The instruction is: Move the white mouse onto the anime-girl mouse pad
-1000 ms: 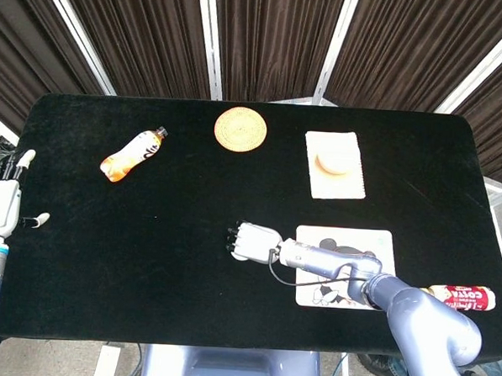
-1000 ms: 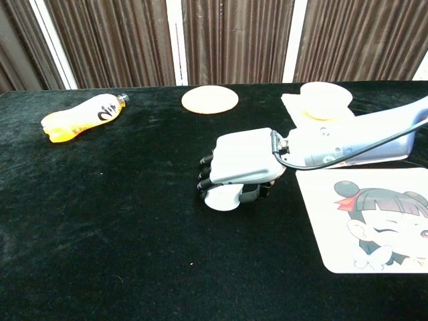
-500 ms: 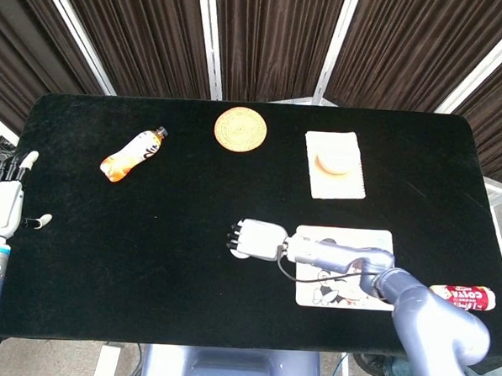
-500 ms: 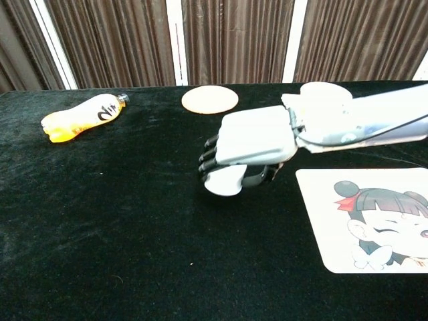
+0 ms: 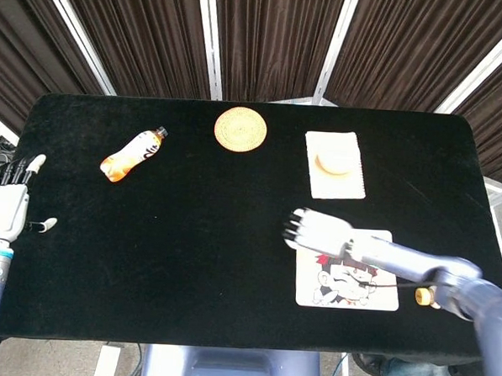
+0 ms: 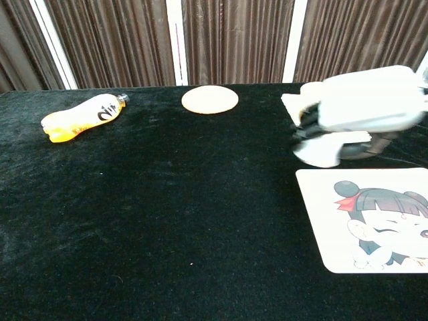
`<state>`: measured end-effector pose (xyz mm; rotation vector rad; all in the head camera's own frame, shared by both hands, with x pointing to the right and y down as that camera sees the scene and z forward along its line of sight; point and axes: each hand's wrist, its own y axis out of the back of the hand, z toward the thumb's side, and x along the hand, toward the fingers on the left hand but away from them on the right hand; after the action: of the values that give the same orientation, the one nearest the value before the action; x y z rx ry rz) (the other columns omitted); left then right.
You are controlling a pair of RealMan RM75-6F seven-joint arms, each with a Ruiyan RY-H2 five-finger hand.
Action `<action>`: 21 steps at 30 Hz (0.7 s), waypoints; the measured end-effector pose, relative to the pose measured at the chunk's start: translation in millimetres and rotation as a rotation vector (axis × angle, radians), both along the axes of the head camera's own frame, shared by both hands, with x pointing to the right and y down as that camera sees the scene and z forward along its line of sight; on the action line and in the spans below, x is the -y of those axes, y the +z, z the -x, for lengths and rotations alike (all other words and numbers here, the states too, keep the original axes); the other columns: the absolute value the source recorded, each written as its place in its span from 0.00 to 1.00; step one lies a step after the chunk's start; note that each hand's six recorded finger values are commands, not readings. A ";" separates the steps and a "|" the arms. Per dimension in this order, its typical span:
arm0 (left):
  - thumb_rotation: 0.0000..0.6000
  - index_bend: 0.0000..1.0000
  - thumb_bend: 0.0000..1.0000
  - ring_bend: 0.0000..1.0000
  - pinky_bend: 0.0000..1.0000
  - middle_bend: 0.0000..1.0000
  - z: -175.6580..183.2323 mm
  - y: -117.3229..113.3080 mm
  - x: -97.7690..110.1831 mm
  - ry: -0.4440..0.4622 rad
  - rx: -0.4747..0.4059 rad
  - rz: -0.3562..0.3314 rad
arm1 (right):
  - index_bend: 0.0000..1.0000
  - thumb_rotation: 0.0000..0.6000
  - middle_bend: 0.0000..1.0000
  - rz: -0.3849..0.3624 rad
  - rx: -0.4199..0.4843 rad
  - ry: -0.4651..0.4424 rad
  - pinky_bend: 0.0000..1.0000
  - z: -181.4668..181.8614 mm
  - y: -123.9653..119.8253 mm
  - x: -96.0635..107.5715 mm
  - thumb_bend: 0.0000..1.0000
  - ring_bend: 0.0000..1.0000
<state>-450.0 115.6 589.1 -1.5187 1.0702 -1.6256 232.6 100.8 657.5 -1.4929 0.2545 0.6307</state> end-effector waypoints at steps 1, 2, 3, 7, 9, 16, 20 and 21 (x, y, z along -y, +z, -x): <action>1.00 0.00 0.00 0.00 0.00 0.00 -1.2 -0.6 0.0 0.003 -0.002 -0.002 | 0.50 1.00 0.53 0.006 -0.018 0.007 0.57 -10.8 0.4 -4.5 0.68 0.34; 1.00 0.00 0.00 0.00 0.00 0.00 -2.6 -1.3 0.0 0.006 -0.002 -0.005 | 0.50 1.00 0.53 0.016 -0.037 0.015 0.57 -22.8 1.4 -10.6 0.68 0.34; 1.00 0.00 0.00 0.00 0.00 0.00 -3.7 -1.5 -0.1 0.009 -0.002 -0.006 | 0.50 1.00 0.53 0.022 -0.048 0.020 0.57 -29.8 2.3 -14.8 0.68 0.35; 1.00 0.00 0.00 0.00 0.00 0.00 -8.5 -1.2 -0.1 0.019 0.001 -0.008 | 0.50 1.00 0.53 0.029 -0.071 -0.002 0.57 -48.1 4.4 -29.8 0.68 0.34; 1.00 0.00 0.00 0.00 0.00 0.00 -10.9 -0.2 -0.2 0.023 0.005 -0.007 | 0.50 1.00 0.53 0.034 -0.081 -0.027 0.57 -54.4 7.2 -38.1 0.68 0.34; 1.00 0.00 0.00 0.00 0.00 0.00 -14.9 3.1 -0.2 0.028 0.009 0.000 | 0.50 1.00 0.53 0.053 -0.108 -0.091 0.56 -68.5 19.1 -57.4 0.68 0.34; 1.00 0.00 0.00 0.00 0.00 0.00 -13.2 4.2 0.0 0.026 0.015 -0.001 | 0.50 1.00 0.53 0.059 -0.106 -0.103 0.55 -76.5 22.8 -62.0 0.67 0.34; 1.00 0.00 0.00 0.00 0.00 0.00 -12.9 4.4 -0.2 0.025 0.015 0.000 | 0.50 1.00 0.53 0.059 -0.106 -0.106 0.54 -78.3 23.8 -62.8 0.66 0.34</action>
<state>-437.1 115.8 593.5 -1.5115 1.0392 -1.6172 310.8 163.6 681.4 -1.4933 0.4345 0.6220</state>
